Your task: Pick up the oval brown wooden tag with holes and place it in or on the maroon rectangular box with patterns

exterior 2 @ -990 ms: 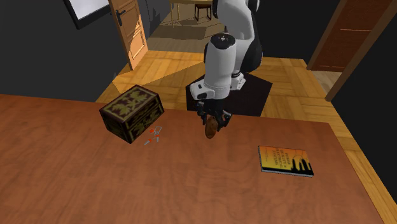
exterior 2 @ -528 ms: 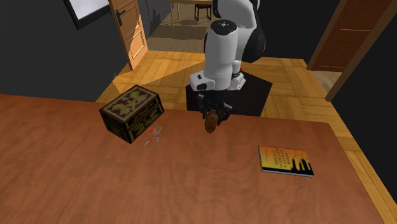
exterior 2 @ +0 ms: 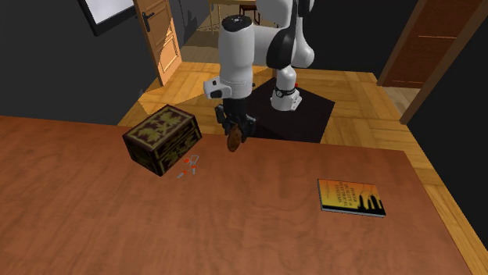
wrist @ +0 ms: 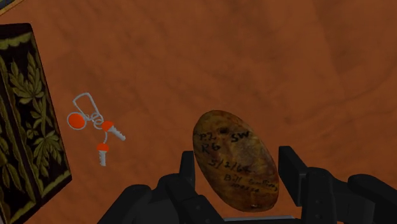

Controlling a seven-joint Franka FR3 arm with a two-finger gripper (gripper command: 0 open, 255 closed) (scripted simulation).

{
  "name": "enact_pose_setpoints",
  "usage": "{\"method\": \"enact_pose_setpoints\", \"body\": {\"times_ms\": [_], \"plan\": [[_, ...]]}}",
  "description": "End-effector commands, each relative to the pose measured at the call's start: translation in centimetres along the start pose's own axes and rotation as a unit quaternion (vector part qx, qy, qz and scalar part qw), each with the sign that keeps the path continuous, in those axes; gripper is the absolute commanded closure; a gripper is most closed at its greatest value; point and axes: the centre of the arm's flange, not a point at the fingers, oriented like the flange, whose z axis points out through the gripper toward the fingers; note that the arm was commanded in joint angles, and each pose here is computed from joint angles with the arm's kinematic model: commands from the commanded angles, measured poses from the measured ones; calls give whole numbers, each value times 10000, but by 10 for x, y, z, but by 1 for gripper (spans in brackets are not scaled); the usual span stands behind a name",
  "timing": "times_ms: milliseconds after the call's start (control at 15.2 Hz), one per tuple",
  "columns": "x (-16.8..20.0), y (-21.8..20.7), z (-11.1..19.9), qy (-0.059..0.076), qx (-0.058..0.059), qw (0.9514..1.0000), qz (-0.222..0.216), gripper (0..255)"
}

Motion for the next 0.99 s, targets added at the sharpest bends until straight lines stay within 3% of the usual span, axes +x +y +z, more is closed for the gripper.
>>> {"method": "enact_pose_setpoints", "body": {"times_ms": [0,924], "plan": [[1,25,-1,0,0,10000,-9,255],[12,210,-3,0,0,10000,-9,255]]}}
